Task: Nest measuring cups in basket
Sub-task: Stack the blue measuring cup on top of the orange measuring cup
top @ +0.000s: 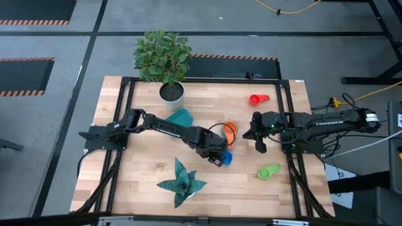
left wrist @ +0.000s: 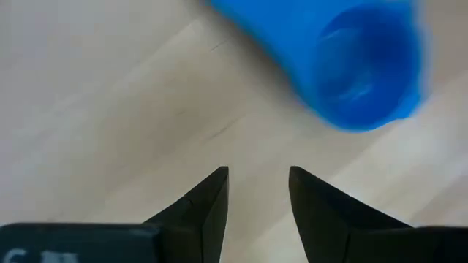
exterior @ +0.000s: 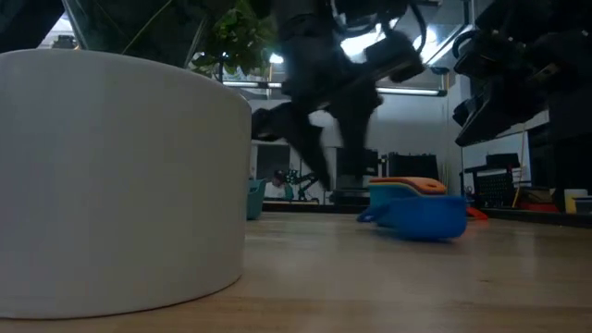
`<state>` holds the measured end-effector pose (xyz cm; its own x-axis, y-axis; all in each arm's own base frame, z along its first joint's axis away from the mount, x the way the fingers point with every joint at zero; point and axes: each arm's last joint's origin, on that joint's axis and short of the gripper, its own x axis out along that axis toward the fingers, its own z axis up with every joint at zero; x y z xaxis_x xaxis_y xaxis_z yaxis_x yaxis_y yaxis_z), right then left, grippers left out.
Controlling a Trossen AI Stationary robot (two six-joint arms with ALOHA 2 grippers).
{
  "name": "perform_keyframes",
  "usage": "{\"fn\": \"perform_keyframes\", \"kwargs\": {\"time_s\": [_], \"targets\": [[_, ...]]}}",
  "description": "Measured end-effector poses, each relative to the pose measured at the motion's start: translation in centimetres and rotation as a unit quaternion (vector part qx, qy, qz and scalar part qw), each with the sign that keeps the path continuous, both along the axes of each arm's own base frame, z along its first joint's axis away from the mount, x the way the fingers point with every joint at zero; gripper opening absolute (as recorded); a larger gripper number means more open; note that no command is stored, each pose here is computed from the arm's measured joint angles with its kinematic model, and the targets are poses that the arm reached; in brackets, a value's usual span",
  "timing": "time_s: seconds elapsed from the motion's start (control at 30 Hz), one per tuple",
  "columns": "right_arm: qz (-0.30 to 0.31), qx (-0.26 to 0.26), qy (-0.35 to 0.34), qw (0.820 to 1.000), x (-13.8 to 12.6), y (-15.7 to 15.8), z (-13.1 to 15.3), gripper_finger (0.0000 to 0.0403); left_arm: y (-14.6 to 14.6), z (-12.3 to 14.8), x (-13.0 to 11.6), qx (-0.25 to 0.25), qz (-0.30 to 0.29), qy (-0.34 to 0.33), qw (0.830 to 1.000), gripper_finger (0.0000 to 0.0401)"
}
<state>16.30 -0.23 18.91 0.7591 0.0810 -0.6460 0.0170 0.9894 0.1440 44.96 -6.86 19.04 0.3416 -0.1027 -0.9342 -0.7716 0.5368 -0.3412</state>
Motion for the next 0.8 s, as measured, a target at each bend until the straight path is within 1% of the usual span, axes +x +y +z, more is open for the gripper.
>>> {"fn": "perform_keyframes", "kwargs": {"time_s": [0.13,0.2,0.3,0.43,0.63,0.7,0.77,0.8], "targets": [[0.000,0.000,0.000,1.000,0.0,0.0,0.0,0.0039,-0.1,0.5,1.0,-0.008,0.021,-0.057,0.998,0.0137],[0.000,0.000,0.000,1.000,0.0,0.0,0.0,0.0039,-0.1,0.6,1.3,-0.006,0.036,-0.072,0.997,0.0137],[0.000,0.000,0.000,1.000,0.0,0.0,0.0,0.0039,0.0,0.6,1.4,0.003,0.061,-0.077,0.995,0.0137],[0.000,0.000,0.000,1.000,0.0,0.0,0.0,0.0039,0.0,0.6,1.4,-0.001,0.079,-0.077,0.994,0.0137],[0.000,0.000,0.000,1.000,0.0,0.0,0.0,0.0039,-0.3,0.0,1.6,-0.007,0.089,-0.077,0.993,0.0137],[0.000,0.000,0.000,1.000,0.0,0.0,0.0,0.0039,-0.3,-0.4,2.0,-0.009,0.091,-0.082,0.992,0.0137],[0.000,0.000,0.000,1.000,0.0,0.0,0.0,0.0039,-0.3,-1.1,1.8,-0.005,0.091,-0.065,0.994,0.0137],[0.000,0.000,0.000,1.000,0.0,0.0,0.0,0.0039,-0.3,-1.4,1.9,-0.006,0.091,-0.067,0.994,0.0137]]}}
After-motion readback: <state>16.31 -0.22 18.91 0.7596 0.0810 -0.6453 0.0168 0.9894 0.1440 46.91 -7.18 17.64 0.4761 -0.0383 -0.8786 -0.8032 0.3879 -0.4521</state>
